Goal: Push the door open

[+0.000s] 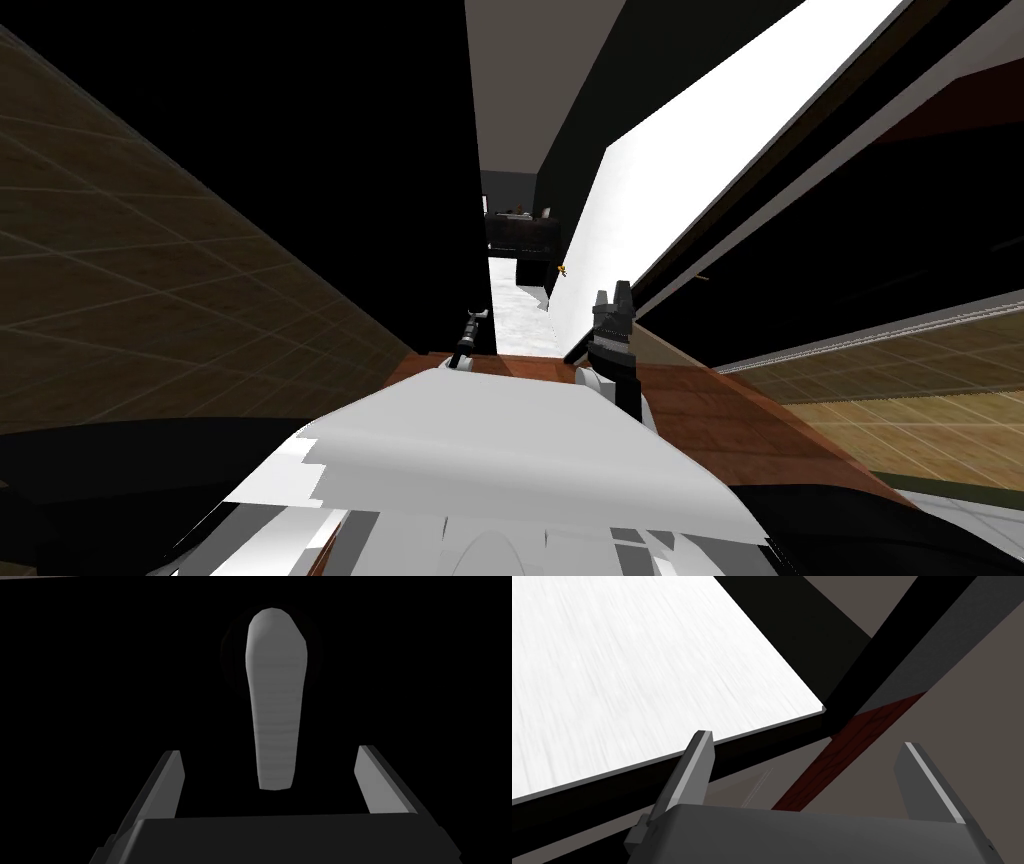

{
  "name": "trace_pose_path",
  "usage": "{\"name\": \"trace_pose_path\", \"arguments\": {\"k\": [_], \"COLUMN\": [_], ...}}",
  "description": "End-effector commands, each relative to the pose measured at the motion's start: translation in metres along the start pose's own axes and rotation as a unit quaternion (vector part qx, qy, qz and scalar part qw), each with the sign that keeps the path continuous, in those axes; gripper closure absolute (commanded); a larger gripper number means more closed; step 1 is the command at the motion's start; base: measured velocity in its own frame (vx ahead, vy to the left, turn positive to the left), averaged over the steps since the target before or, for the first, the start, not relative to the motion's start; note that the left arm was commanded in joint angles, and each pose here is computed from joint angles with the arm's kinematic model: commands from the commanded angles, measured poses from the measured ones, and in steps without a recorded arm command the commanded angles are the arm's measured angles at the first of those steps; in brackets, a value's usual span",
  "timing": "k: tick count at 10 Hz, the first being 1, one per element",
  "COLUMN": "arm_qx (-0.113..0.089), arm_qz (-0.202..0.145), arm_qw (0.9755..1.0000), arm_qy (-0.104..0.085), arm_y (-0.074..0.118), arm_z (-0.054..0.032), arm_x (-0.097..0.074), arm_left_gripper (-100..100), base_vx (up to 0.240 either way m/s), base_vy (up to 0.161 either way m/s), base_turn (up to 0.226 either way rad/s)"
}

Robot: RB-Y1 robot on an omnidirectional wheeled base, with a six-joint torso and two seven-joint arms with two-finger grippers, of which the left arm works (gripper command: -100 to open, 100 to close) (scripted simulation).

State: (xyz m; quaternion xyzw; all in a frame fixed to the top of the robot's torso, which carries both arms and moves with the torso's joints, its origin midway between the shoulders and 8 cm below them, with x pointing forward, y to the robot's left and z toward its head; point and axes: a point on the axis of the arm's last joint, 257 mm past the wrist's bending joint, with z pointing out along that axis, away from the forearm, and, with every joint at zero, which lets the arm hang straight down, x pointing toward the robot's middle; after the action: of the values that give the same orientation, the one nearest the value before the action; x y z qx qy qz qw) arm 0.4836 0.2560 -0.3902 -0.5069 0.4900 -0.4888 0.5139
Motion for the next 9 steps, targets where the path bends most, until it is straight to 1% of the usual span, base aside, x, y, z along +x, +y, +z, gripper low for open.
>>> {"name": "trace_pose_path", "arguments": {"k": [1, 2, 3, 4, 9], "arm_qx": [0.0, 0.0, 0.0, 0.0, 0.0], "arm_qz": [-0.001, -0.003, -0.002, -0.002, -0.002], "arm_qw": [1.0, 1.0, 1.0, 1.0, 1.0], "arm_qy": [-0.002, -0.003, -0.002, -0.002, -0.002], "arm_y": [0.0005, 0.0009, 0.0006, 0.0006, 0.0006], "arm_z": [-0.0002, -0.0005, -0.0003, -0.0003, -0.0003], "arm_x": [-0.0007, 0.0, -0.0003, -0.0003, -0.0003], "arm_left_gripper": [-100, -100, -100, 100, 100], "base_vx": [0.197, 0.205, 0.097, -0.014, -0.009], "base_vy": [0.024, 0.005, 0.002, 0.001, 0.001], "base_turn": [-0.026, -0.031, -0.004, 0.006, -0.005]}}
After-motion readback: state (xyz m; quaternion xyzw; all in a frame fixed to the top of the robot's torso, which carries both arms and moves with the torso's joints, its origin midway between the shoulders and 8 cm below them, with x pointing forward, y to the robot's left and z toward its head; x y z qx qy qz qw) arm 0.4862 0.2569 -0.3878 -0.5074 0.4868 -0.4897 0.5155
